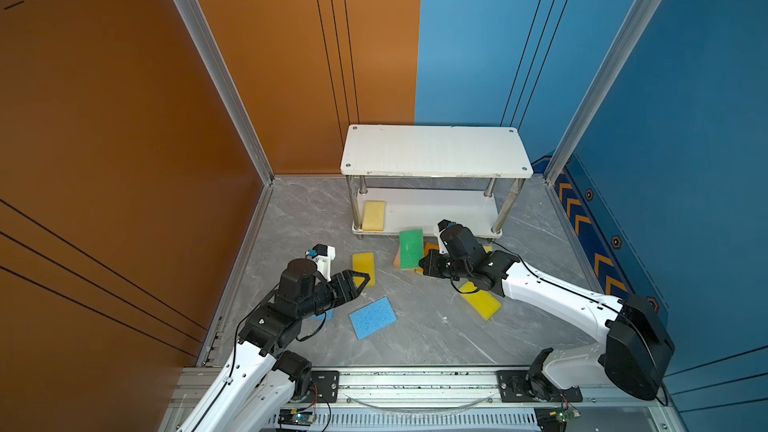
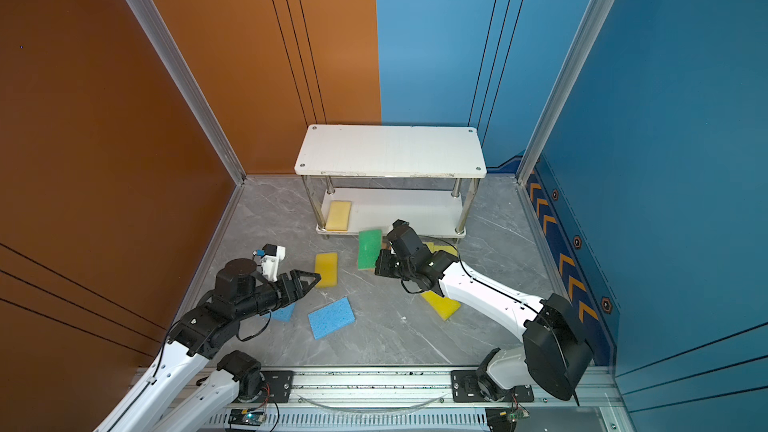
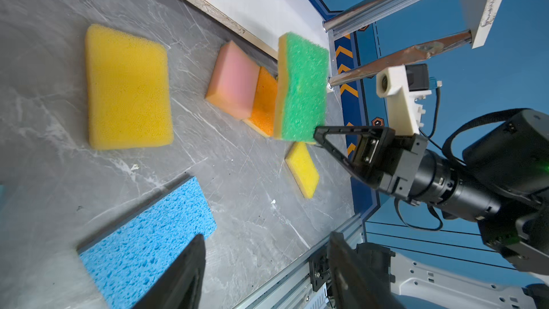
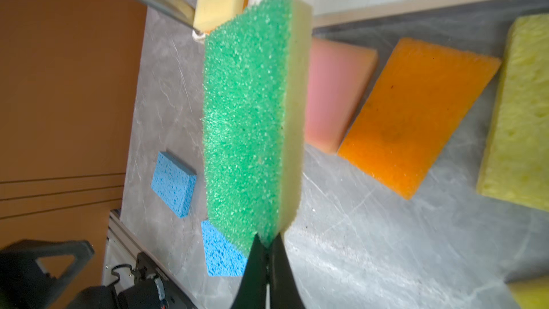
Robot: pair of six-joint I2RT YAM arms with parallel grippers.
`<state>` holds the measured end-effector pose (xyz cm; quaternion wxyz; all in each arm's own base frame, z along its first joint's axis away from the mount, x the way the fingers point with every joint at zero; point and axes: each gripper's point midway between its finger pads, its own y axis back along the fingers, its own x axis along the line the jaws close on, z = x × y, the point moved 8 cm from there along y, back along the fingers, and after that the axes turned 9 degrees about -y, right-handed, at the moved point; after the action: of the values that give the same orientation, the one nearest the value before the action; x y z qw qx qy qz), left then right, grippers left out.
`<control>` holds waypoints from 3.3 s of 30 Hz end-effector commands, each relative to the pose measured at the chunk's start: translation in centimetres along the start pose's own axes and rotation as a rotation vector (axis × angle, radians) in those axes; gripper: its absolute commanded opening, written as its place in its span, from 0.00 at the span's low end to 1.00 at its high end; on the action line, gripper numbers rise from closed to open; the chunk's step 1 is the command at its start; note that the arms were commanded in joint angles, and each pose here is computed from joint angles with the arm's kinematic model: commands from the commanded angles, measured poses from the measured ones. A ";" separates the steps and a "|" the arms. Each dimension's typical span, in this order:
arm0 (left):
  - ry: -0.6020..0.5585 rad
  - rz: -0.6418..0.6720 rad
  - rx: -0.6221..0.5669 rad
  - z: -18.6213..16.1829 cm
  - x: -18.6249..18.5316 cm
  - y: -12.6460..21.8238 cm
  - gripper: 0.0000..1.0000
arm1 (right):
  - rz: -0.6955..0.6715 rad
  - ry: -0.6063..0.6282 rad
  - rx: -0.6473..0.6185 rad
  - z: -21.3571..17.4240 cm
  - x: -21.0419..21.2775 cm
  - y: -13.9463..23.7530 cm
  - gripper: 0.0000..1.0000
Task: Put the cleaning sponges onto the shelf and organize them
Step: 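Carry the green sponge with the right gripper under the shelf's top board, then lower the green sponge beside the cream sponge and open the right gripper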
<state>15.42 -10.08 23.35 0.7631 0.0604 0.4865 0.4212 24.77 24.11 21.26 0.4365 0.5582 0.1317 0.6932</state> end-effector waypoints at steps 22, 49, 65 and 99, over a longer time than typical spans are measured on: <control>0.069 0.020 0.059 -0.7 3.1 0.8 0.67 | 0.133 -0.154 0.068 9.7 2.2 -11.7 0.00; 0.102 0.025 0.047 -0.2 3.7 0.6 0.68 | 0.103 -0.146 0.106 12.2 0.2 -12.2 0.00; 0.109 0.027 0.048 -0.1 3.8 0.6 0.68 | 0.077 -0.153 0.126 12.1 -0.9 -13.2 0.00; 0.115 0.024 0.042 -0.1 4.0 0.6 0.68 | 0.074 -0.159 0.160 11.3 -0.7 -14.4 0.33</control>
<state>15.77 -6.92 21.19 0.7228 0.0548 0.5384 0.4298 41.57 28.20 15.11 0.3734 0.6496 0.1201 0.6512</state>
